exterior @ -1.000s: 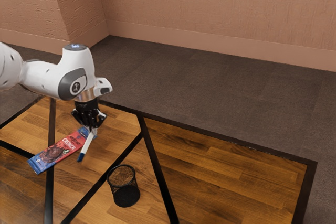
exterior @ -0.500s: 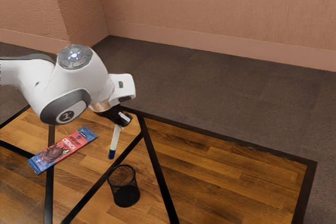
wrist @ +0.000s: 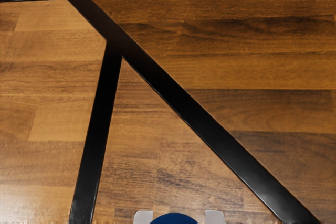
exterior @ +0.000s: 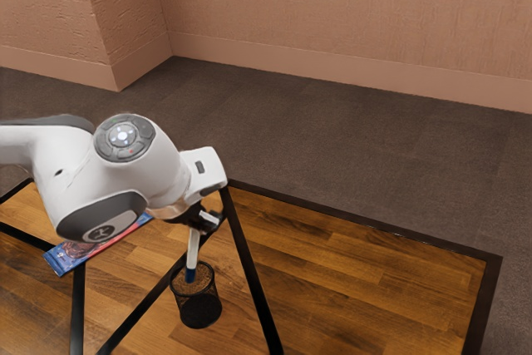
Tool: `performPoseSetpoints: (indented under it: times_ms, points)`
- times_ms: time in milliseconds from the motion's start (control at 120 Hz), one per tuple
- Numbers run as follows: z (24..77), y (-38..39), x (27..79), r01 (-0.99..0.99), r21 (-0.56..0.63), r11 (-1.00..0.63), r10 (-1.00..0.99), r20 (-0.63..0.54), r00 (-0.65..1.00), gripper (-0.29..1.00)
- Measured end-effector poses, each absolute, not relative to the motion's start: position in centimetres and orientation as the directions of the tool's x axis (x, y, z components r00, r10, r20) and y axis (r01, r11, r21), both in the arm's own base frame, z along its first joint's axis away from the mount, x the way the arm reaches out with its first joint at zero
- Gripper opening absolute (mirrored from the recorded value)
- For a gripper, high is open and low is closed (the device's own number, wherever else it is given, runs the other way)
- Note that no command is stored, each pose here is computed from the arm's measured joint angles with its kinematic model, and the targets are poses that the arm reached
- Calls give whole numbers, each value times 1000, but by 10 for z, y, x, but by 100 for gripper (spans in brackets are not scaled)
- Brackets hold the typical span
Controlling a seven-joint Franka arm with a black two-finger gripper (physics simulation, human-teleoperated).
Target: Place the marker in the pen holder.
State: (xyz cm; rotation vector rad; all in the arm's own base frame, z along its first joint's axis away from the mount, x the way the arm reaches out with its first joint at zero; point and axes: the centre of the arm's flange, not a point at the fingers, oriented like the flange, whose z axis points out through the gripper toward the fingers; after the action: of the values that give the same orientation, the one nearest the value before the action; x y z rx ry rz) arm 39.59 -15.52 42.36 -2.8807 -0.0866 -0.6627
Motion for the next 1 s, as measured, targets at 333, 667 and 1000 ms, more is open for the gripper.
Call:
performPoseSetpoints:
  times_ms: [333, 667, 1000]
  points:
    - [421, -153, 405, 200, -135, -970, 128, 415, 901, 48]
    - [607, -13, 578, 463, -34, -886, 432, 302, 850, 66]
    - [661, 123, 547, 511, -112, -852, 498, 129, 858, 69]
